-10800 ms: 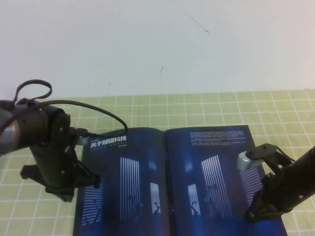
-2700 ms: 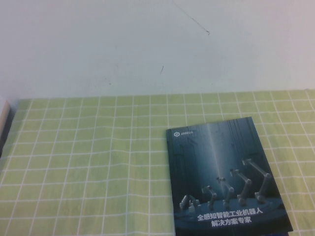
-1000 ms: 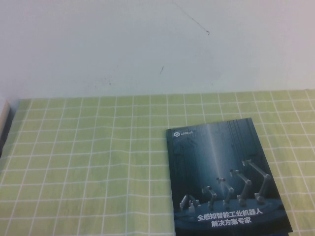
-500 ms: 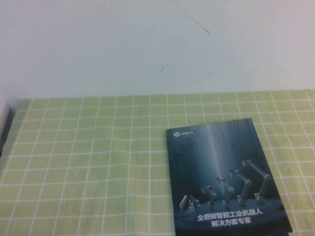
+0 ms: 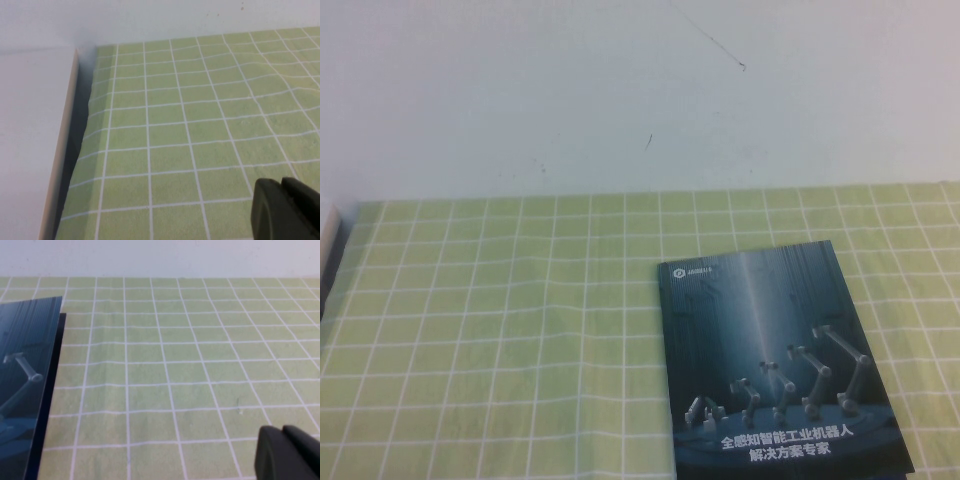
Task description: Close book
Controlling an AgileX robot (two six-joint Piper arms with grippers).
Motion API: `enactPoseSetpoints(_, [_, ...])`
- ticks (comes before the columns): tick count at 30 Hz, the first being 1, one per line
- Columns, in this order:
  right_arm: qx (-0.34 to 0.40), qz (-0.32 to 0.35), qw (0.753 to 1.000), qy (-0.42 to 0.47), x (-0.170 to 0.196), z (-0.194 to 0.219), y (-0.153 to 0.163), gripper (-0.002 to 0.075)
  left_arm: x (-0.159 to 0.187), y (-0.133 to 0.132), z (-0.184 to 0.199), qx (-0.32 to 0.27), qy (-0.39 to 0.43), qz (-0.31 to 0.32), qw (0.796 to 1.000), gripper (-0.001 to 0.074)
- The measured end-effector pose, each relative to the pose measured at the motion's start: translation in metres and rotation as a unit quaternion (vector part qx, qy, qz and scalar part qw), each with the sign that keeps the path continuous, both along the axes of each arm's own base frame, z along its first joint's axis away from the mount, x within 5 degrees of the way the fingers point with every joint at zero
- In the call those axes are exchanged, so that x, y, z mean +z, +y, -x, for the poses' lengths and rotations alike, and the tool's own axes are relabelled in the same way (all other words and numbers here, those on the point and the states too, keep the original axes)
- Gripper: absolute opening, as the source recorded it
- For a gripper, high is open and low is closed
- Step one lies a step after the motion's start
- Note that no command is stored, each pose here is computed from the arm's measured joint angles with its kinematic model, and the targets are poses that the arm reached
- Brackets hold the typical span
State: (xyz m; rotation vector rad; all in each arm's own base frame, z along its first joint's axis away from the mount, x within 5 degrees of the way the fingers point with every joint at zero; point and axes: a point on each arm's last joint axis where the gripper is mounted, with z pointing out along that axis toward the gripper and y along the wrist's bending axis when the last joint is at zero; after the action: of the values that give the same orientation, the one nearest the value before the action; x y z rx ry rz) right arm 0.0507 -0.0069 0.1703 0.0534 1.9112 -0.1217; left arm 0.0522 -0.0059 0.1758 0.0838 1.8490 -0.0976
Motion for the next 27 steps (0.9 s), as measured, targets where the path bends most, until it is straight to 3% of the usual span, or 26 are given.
enactPoseSetpoints(12, [0.0, 0.0, 1.0, 0.0, 0.0, 0.0, 0.0, -0.0003, 0.0, 0.0041, -0.0003, 0.039, 0.0, 0.0, 0.999, -0.0002])
enactPoseSetpoints(27, [-0.001, -0.003, 1.0, 0.0, 0.0, 0.0, 0.0, -0.0003, 0.0, 0.0042, -0.0003, 0.04, 0.0, 0.0, 0.999, -0.0004])
